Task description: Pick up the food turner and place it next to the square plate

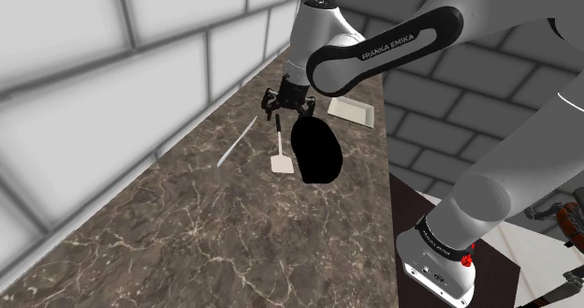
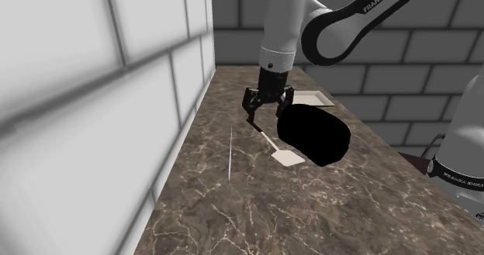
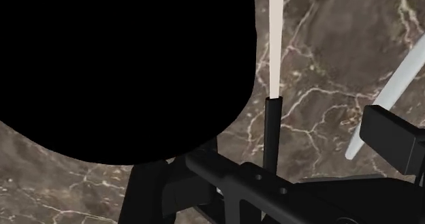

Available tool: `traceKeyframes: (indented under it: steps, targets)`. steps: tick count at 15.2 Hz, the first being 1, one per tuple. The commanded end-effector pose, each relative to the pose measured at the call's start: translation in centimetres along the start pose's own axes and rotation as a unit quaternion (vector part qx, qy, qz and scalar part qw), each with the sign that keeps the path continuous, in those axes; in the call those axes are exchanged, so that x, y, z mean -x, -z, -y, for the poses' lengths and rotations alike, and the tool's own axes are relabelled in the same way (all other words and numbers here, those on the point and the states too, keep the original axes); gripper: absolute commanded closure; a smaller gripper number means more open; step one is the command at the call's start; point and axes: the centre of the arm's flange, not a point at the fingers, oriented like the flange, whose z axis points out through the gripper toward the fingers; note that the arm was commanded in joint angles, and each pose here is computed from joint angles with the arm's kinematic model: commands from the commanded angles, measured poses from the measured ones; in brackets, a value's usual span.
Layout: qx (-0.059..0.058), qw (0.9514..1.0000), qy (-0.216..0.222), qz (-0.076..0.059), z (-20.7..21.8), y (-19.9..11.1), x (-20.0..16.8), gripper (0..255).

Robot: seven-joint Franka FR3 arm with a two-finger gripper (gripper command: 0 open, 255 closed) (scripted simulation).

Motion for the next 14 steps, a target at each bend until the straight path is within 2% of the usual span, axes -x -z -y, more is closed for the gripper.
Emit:
traceKeyframes:
  steps: [1,7,14]
  targets:
    - [0.004,0.9999,0.011,0.000,0.5,-1.2,0.0,0]
    - [0.004,0.9999,0.011,0.000,0.4,-4.2,0.0,0]
    - [0.004,0.9999,0.011,0.000,0.4,-4.2,0.0,0]
